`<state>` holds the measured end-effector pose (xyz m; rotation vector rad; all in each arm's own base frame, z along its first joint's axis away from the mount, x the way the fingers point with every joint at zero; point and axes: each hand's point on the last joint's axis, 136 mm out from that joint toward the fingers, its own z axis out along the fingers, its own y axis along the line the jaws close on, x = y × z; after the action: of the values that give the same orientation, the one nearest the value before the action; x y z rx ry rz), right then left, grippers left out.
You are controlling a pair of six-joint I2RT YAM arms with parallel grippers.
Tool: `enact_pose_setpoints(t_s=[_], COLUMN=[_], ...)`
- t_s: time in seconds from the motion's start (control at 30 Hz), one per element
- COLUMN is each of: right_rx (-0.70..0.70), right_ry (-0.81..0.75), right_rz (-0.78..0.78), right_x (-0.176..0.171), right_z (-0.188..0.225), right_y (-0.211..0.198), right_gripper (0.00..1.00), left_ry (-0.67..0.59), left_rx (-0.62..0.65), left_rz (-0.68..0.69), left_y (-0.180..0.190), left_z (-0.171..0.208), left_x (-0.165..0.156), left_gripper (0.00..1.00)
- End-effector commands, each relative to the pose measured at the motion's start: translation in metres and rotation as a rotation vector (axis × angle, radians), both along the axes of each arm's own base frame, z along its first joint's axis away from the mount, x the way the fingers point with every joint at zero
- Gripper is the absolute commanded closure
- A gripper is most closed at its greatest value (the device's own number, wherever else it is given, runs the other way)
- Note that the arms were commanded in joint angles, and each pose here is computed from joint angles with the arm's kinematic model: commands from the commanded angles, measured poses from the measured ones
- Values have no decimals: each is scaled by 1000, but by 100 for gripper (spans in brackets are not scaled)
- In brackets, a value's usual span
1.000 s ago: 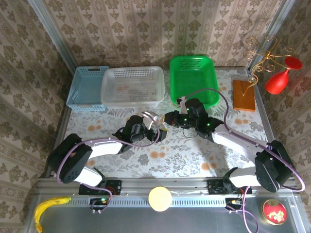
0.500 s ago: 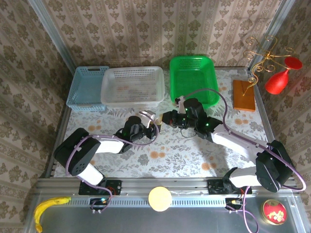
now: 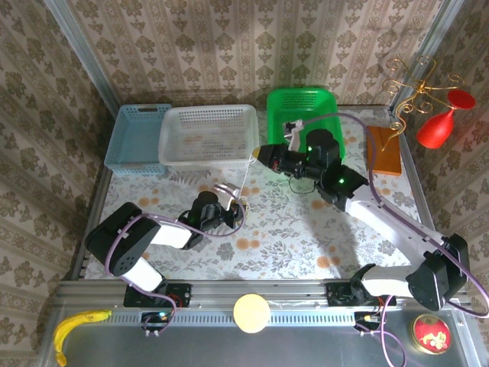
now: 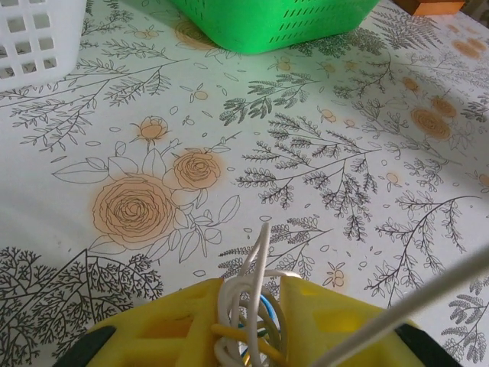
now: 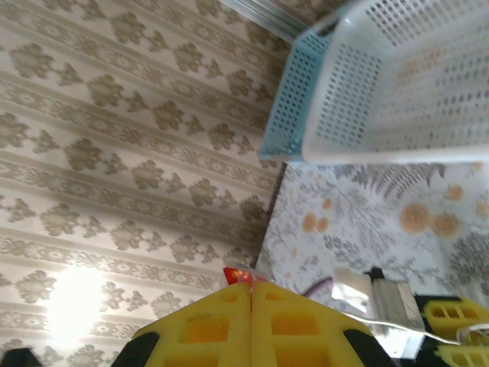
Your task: Untangle the cables
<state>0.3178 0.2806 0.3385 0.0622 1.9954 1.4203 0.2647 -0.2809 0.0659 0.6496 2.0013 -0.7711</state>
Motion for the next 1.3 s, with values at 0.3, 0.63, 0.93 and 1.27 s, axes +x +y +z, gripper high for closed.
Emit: enact_pose_setpoints(t_s=[0.3,0.63,0.93,1.27], right_rx=[144,168,126,121], right_ry=[-224,-292,-181,-91], right_rz=[-33,-42,-49,-31], right_x=[-12,-16,-9,-12], right_z=[123,160,97,44], right_y=[-34,-44,-42,-34], right_gripper=[100,100,100,100], left_ry=[64,100,74,37], left_rx=[28,38,-2,-22], left_rz=[16,23,19,16], left_y=[9,12,9,7], left_z=[-22,-35,-13,28], left_x=[-5,-8,-7,-4], left_gripper=[72,50,42,23])
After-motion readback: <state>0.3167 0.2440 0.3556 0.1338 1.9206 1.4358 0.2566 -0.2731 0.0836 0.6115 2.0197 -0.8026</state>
